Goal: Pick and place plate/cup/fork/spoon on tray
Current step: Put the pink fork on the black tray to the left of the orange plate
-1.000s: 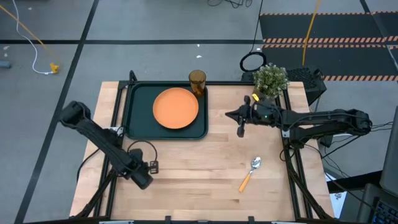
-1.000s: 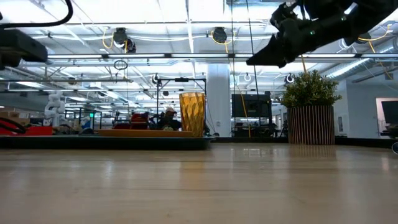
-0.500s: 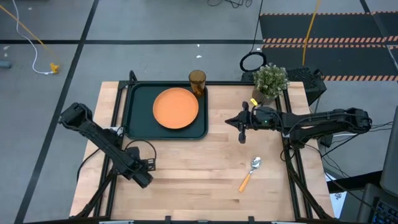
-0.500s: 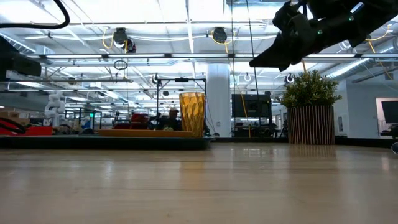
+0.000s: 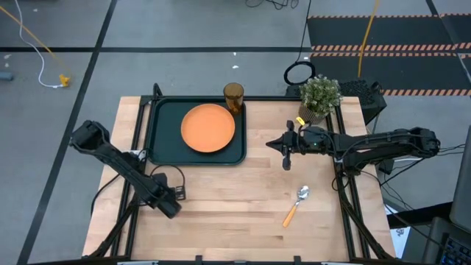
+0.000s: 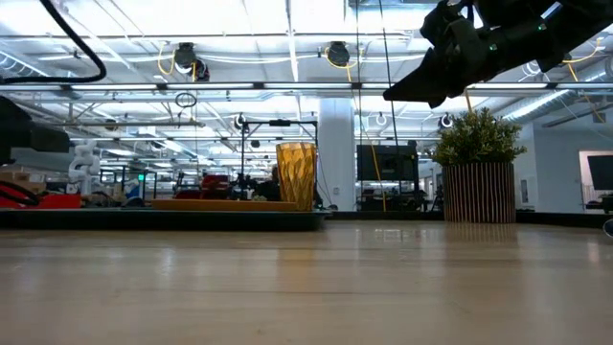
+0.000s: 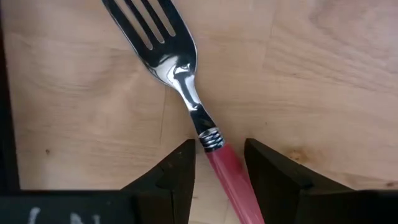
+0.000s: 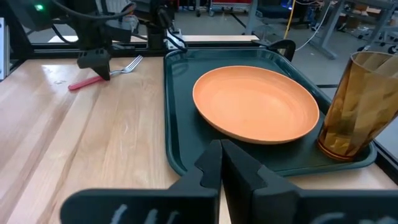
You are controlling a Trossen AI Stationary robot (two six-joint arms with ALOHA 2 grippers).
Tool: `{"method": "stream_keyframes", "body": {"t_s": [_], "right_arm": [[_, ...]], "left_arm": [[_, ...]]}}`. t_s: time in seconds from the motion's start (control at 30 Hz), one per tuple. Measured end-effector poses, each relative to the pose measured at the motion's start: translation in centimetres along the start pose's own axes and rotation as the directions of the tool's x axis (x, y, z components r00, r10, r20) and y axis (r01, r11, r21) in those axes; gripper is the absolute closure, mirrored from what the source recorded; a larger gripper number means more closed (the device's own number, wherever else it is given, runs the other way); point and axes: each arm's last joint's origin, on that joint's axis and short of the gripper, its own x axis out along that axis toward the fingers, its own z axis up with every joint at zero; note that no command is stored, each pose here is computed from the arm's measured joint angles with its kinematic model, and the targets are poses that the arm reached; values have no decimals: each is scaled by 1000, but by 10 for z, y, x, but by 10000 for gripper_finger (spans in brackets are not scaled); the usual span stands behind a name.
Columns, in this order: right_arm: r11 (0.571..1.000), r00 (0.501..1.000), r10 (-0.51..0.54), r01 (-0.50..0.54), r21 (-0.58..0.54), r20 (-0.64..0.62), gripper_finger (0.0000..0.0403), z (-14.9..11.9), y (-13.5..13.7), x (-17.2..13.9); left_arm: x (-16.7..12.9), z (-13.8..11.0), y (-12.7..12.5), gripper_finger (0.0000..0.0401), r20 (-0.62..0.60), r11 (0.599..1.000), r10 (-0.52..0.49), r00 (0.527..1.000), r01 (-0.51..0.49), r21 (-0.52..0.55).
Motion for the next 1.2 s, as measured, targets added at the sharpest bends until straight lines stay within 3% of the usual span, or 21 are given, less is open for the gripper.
{"method": "stream_keyframes", "body": {"t_s": [0.5,0.8,1.2], "right_arm": [[1000,1000,-1,1,-8,-2,403,0,0,0],[1000,1000,-1,1,-10,-2,403,0,0,0],[1000,1000,-1,1,-10,-3,403,0,0,0]], "left_arm": [[2,3,2,256,38,986,-4,999,-3,165],[2,3,2,258,44,978,-4,999,-5,208],[2,3,1,345,55,971,-20,998,6,237]]}}
